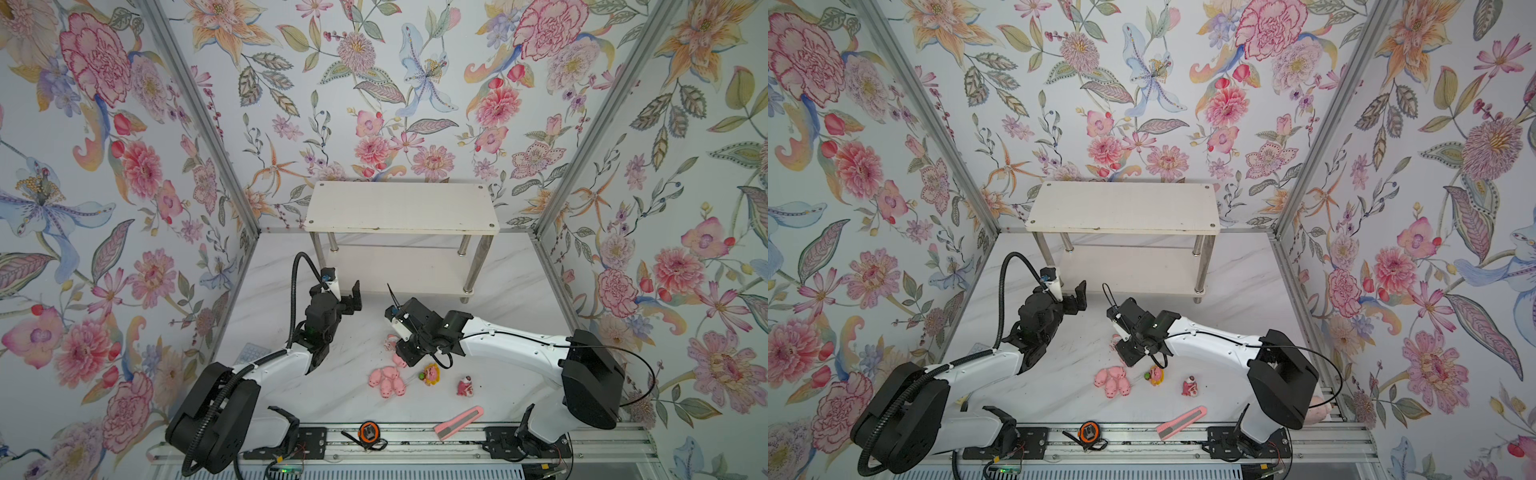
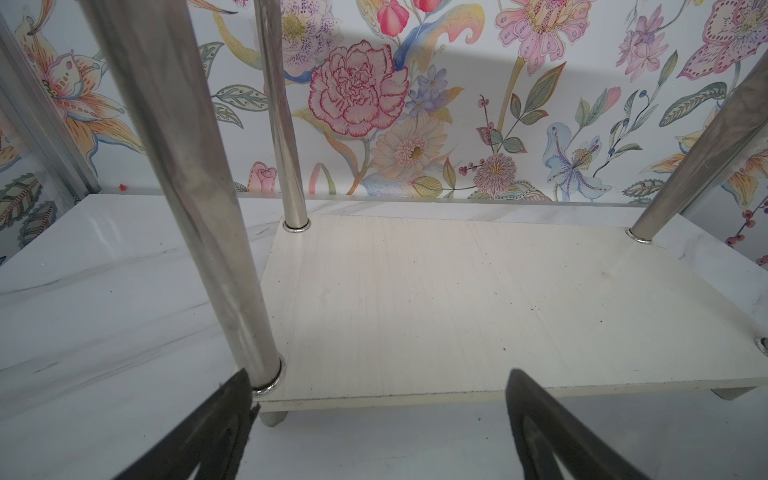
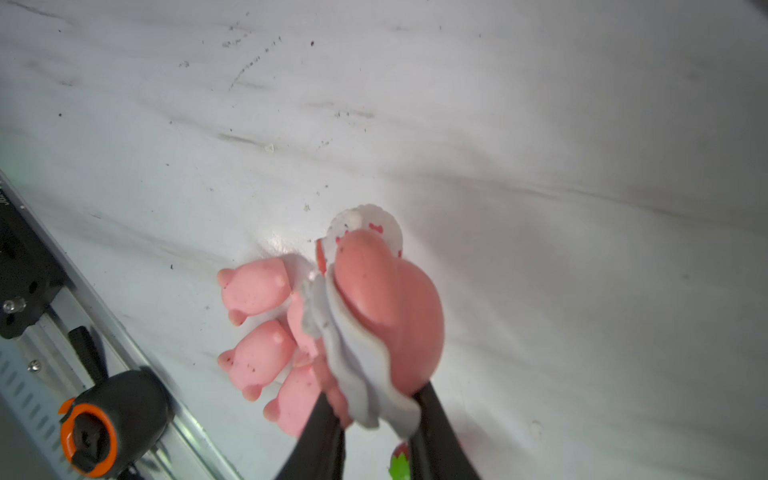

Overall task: Organize plastic toys on shelves
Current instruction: Pick up the plastic toy from the bottom-center of the table, then place the plastic toy on the shelf.

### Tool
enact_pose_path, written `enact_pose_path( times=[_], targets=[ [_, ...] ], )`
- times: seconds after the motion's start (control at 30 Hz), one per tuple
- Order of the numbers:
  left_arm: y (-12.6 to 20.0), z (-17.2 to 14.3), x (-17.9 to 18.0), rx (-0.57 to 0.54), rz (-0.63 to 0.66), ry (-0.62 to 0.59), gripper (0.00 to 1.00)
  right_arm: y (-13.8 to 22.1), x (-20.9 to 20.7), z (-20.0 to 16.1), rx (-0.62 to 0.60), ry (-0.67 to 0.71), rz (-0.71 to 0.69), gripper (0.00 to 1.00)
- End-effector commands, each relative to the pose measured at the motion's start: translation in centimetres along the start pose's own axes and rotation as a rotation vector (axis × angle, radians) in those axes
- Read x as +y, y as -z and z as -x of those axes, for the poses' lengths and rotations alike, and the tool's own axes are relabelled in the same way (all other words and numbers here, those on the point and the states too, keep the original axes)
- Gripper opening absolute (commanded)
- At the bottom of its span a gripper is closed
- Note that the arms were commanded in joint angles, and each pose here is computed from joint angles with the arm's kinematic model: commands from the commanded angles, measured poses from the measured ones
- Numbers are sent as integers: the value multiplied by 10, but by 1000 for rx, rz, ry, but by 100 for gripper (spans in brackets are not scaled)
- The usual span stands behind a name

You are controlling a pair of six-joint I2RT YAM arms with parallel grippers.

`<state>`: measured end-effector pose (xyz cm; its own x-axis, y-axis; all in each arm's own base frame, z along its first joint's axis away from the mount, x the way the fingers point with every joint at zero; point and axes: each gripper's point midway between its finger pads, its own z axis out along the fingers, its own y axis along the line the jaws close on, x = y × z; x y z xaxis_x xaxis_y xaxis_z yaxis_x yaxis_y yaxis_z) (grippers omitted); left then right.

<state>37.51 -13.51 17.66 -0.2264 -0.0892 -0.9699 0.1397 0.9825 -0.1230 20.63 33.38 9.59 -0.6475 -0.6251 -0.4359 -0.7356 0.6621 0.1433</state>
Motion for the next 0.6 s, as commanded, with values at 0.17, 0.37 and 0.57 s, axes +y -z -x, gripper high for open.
enact_pose_path(
  times=[0.17,0.37,0.57],
  targets=[
    [10,-27,25,79,127,-53,95,-39,-13,19,134,108,-40,18],
    [17,-43,38,124,177,-57,95,-52,-27,25,163,112,-93,20],
    [17,-49,38,138,174,-51,95,-51,-30,32,148,111,-107,32]
  ],
)
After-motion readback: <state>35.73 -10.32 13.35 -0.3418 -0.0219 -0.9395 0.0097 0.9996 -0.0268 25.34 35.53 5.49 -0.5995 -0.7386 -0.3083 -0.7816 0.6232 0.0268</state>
